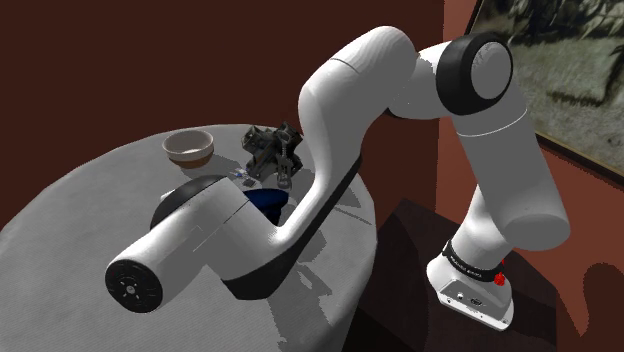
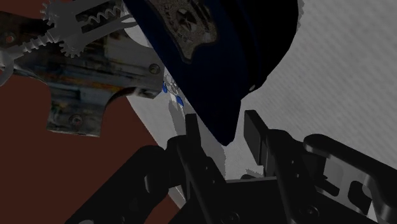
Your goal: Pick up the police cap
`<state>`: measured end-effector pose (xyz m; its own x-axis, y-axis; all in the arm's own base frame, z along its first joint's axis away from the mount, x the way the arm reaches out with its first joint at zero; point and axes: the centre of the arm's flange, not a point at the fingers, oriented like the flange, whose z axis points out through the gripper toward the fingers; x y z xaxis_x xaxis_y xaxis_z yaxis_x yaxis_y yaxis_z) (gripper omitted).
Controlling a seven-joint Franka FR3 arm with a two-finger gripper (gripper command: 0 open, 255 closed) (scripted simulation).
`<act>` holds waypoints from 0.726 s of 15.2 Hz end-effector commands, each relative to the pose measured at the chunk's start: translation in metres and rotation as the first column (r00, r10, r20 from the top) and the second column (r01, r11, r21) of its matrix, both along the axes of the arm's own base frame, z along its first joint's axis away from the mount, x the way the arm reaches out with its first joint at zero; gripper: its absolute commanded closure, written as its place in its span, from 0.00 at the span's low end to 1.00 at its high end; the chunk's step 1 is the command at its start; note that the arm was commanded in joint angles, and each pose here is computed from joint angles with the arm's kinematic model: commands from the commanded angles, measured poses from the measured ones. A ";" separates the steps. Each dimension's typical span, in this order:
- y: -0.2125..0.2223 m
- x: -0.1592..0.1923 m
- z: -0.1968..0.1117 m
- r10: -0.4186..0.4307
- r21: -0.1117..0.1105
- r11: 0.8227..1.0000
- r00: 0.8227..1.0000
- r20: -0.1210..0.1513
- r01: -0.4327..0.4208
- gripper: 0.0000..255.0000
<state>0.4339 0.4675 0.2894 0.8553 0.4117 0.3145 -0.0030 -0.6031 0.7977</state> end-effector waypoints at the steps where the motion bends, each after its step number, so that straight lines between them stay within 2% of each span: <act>1: -0.001 0.000 -0.001 -0.001 -0.001 1.000 1.000 -0.001 0.001 1.00; 11: 0.000 0.000 0.047 -0.001 -0.001 1.000 1.000 -0.001 0.001 1.00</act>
<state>0.4331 0.4678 0.3295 0.8561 0.4112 0.3131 -0.0025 -0.6026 0.7981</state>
